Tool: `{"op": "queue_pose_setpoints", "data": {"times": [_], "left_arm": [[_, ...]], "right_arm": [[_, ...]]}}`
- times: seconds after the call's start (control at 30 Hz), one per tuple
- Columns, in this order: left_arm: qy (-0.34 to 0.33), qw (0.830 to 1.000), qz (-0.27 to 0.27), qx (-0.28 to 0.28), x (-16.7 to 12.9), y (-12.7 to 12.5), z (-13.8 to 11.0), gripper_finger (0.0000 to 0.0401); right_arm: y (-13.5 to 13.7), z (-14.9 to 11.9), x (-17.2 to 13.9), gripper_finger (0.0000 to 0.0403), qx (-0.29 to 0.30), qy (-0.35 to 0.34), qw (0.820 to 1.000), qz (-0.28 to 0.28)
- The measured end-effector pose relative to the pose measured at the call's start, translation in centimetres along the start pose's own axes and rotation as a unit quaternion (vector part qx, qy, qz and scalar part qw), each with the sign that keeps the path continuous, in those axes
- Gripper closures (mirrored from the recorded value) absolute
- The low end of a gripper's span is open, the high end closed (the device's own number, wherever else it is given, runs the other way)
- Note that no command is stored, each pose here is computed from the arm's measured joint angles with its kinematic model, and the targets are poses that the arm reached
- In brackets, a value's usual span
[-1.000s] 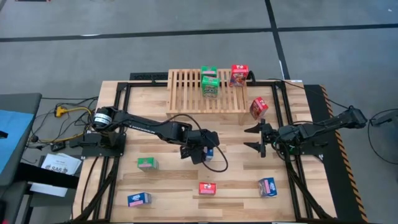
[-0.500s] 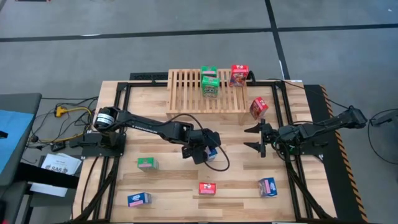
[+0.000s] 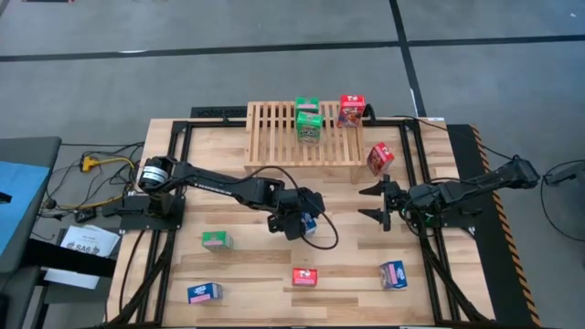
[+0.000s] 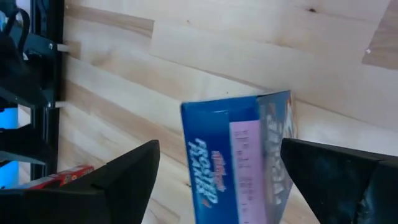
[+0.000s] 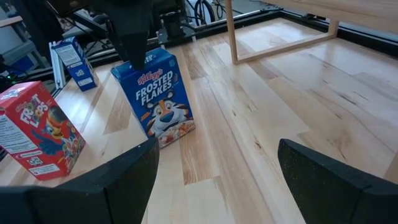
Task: Stack cereal on shelf
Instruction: Put the top blue cereal box on the shelf
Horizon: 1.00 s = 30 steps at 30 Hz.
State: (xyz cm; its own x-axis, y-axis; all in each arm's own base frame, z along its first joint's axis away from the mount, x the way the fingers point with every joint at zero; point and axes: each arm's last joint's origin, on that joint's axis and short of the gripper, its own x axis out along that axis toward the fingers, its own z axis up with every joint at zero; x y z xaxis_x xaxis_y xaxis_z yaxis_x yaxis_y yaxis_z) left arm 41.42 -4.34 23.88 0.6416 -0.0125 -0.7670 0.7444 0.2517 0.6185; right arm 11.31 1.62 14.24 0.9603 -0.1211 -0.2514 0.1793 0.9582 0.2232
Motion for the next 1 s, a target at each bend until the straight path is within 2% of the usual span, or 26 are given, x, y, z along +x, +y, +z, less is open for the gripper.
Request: {"op": "queue_pose_setpoints", "data": {"times": [0.47, 0.73, 1.0], "left_arm": [[-0.005, 1.000, -0.021, -0.003, 0.0, -0.3, -0.2, 0.0099], [-0.008, 0.999, -0.031, -0.044, 0.0, -0.2, -1.1, 0.0099], [-0.015, 0.997, -0.037, -0.061, 0.0, -0.1, -1.4, 0.0104]], "right_arm": [[0.0, 0.0, 0.0, 0.0049, 0.000, 0.000, 1.000, 0.000], [0.0, 0.0, 0.0, 0.0049, -0.002, 0.000, 1.000, 0.000], [0.0, 0.0, 0.0, 0.0049, -0.002, 0.000, 1.000, 0.000]]}}
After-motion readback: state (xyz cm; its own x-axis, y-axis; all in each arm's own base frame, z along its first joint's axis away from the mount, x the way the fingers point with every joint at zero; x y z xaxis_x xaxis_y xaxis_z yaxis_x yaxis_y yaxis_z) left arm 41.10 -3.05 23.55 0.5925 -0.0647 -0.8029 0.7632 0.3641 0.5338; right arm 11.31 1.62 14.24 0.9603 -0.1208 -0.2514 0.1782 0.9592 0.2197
